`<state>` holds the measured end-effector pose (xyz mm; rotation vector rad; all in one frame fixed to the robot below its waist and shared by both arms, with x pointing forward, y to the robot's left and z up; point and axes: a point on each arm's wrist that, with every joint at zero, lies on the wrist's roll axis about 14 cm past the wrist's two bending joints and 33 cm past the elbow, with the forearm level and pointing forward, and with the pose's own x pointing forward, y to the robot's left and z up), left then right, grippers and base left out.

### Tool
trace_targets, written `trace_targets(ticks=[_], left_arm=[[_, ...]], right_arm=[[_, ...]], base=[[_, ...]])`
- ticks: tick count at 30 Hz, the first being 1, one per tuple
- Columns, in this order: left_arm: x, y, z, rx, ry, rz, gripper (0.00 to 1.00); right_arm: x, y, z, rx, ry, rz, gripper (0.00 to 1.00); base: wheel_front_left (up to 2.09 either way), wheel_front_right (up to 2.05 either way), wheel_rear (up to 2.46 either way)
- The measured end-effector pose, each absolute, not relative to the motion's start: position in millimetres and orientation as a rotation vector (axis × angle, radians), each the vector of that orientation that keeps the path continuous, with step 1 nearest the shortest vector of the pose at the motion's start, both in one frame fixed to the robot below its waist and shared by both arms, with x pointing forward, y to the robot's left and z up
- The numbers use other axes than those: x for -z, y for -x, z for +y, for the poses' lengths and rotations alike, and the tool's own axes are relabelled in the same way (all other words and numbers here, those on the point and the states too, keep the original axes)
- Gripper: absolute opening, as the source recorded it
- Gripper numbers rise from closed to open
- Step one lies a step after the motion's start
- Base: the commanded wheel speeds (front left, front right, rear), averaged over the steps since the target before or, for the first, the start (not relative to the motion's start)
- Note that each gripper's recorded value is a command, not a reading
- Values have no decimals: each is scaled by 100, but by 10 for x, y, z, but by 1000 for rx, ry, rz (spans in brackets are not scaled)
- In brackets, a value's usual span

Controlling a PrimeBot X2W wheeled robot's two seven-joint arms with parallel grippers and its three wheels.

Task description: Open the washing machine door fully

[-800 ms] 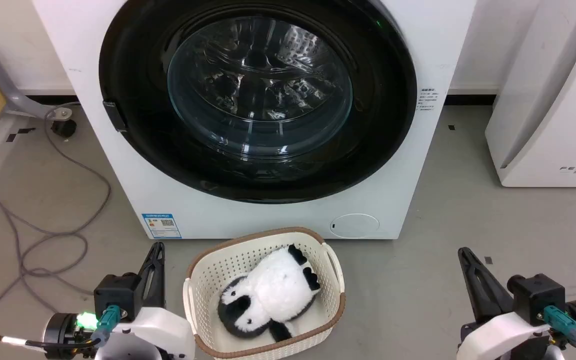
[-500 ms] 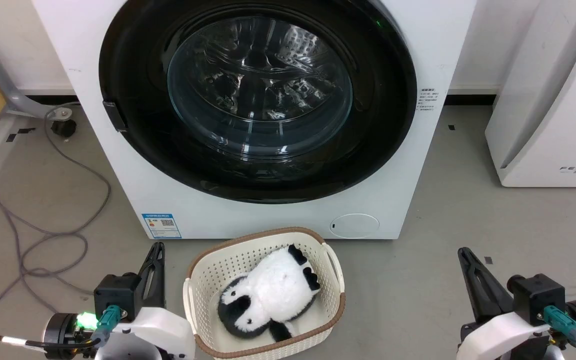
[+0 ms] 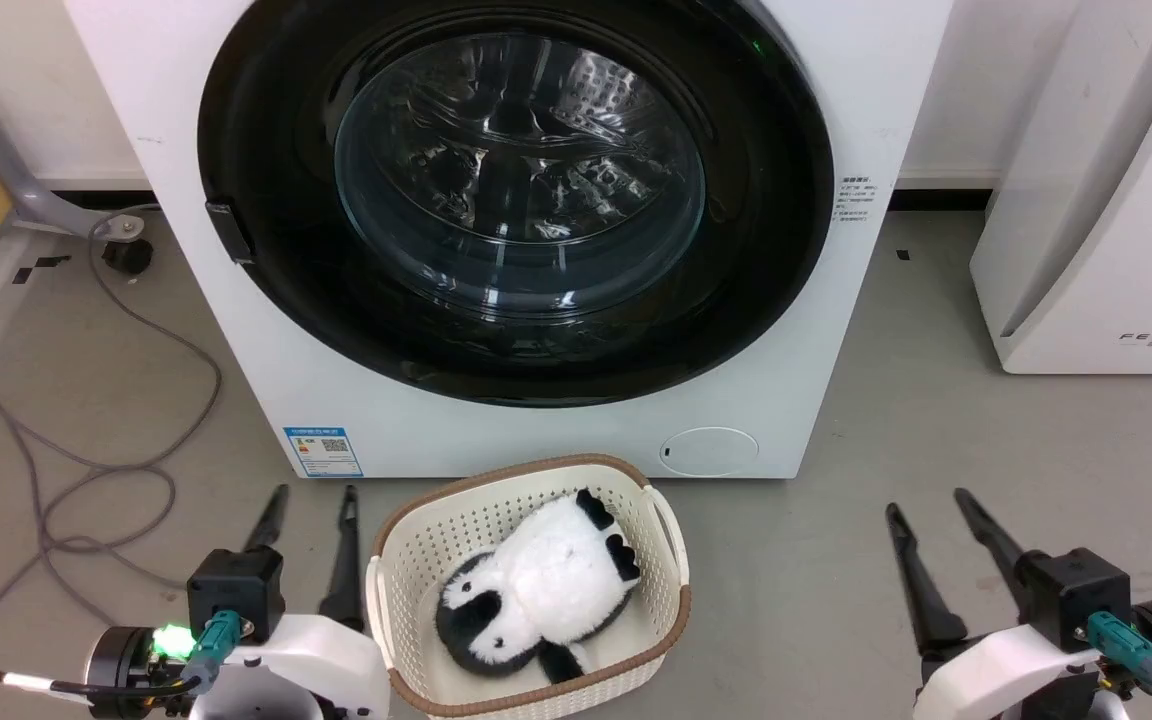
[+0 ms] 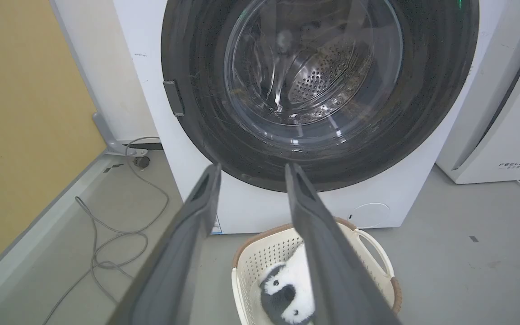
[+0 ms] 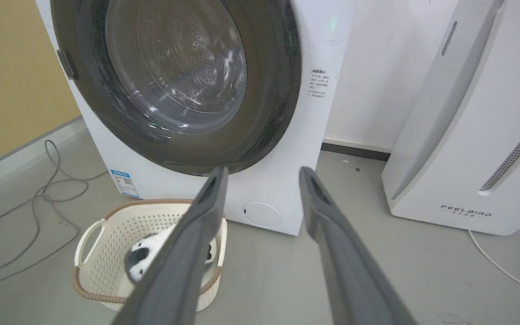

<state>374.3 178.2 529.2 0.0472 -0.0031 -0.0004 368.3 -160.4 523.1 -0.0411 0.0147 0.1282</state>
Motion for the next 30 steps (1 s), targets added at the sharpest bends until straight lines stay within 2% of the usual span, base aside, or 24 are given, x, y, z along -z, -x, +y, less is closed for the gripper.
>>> trace_targets(ticks=[19, 20, 21, 30], left_arm=[[-5304, -3749, 1747, 0, -38, -25, 100], [-5305, -3750, 1746, 0, -38, -27, 100], [-5306, -3751, 1743, 1, -38, -29, 100], [-5299, -3767, 1753, -7, -32, -37, 100]], right_arm=[[-5332, -3694, -1664, -110, -62, -36, 100], [-5341, -3695, -1670, -109, -71, -41, 43], [-5352, -3697, -1678, -106, -83, -47, 0], [-5343, -3733, -1774, -77, -223, -59, 0]], base=[[0, 0, 0], [0, 0, 0], [0, 0, 0], [0, 0, 0]])
